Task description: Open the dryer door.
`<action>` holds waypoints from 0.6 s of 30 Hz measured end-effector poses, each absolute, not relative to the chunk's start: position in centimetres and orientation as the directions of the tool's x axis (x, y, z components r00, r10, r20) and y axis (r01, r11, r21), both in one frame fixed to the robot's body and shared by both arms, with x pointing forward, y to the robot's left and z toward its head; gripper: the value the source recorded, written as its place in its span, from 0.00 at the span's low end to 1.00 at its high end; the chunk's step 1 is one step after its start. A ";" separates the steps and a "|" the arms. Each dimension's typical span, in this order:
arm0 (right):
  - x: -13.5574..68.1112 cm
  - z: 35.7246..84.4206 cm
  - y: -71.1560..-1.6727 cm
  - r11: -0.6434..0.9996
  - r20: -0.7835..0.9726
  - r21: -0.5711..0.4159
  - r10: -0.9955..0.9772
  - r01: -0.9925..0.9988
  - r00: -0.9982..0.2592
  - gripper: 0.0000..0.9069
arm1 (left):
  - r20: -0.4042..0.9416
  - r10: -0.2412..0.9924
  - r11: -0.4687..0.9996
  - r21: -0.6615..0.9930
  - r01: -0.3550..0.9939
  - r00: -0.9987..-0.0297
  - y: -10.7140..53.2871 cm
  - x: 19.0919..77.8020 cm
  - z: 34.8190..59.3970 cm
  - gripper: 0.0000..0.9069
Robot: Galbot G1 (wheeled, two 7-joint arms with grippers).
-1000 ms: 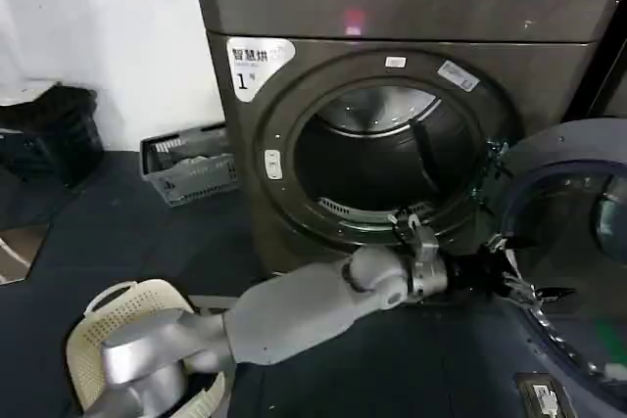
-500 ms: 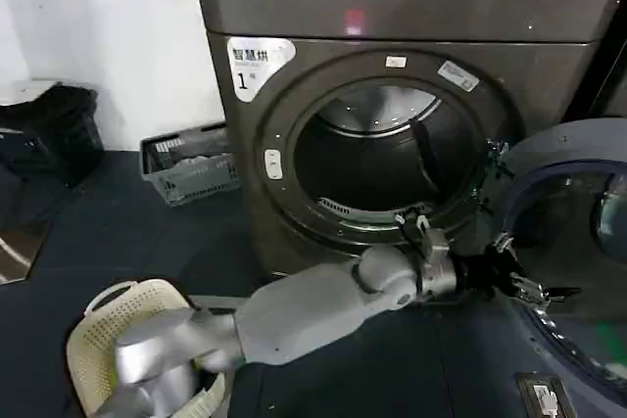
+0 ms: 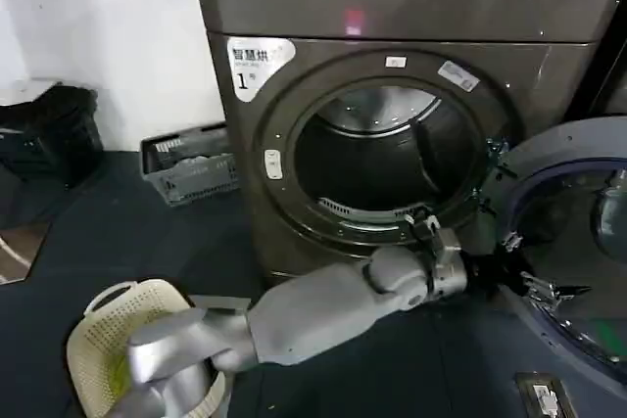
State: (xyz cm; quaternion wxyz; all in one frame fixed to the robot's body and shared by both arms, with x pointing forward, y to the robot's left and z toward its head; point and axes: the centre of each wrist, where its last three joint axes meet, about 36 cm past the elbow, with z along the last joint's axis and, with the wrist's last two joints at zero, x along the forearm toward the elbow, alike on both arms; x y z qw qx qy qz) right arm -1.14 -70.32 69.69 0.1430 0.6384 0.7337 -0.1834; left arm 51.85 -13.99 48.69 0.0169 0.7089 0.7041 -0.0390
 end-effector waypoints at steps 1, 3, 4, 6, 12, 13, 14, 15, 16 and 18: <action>-1.1 69.7 -70.4 0.118 -0.446 -0.087 0.884 0.989 -0.144 1.00 | -0.077 0.997 -0.004 -0.033 0.999 0.002 -13.9 51.9 48.5 1.00; -1.1 69.6 -70.4 0.118 -0.448 -0.088 0.882 0.989 -0.145 1.00 | -0.077 0.997 -0.003 -0.038 0.999 0.000 -13.9 51.8 48.2 1.00; -1.0 69.6 -70.4 0.119 -0.449 -0.088 0.882 0.989 -0.146 1.00 | -0.078 0.997 -0.004 -0.038 0.999 0.001 -13.9 51.8 48.3 1.00; -1.0 69.6 -70.4 0.120 -0.450 -0.088 0.881 0.989 -0.147 1.00 | -0.081 0.997 -0.005 -0.037 0.999 0.002 -14.0 51.7 48.4 1.00; -0.9 69.7 -70.7 0.102 -0.464 -0.078 0.877 0.992 -0.127 1.00 | -0.103 0.995 -0.009 -0.030 1.000 0.006 -13.1 51.5 48.7 1.00; -1.0 69.8 -70.7 0.101 -0.466 -0.078 0.876 0.992 -0.126 1.00 | -0.109 0.994 -0.011 -0.032 0.999 0.007 -12.8 51.5 48.7 1.00; -1.1 69.9 -70.7 0.099 -0.467 -0.077 0.875 0.992 -0.124 1.00 | -0.113 0.994 -0.010 -0.036 0.999 0.006 -12.4 51.5 48.6 1.00; -1.1 69.9 -70.6 0.099 -0.468 -0.076 0.875 0.992 -0.123 1.00 | -0.118 0.993 -0.009 -0.045 0.999 0.003 -11.9 51.5 48.6 1.00; -1.0 70.0 -70.7 0.100 -0.470 -0.074 0.874 0.992 -0.123 1.00 | -0.121 0.993 -0.010 -0.053 0.999 0.004 -11.5 51.5 48.5 1.00; -1.0 70.0 -70.6 0.099 -0.473 -0.072 0.873 0.992 -0.122 1.00 | -0.124 0.992 -0.010 -0.056 0.998 0.003 -10.6 51.4 48.3 1.00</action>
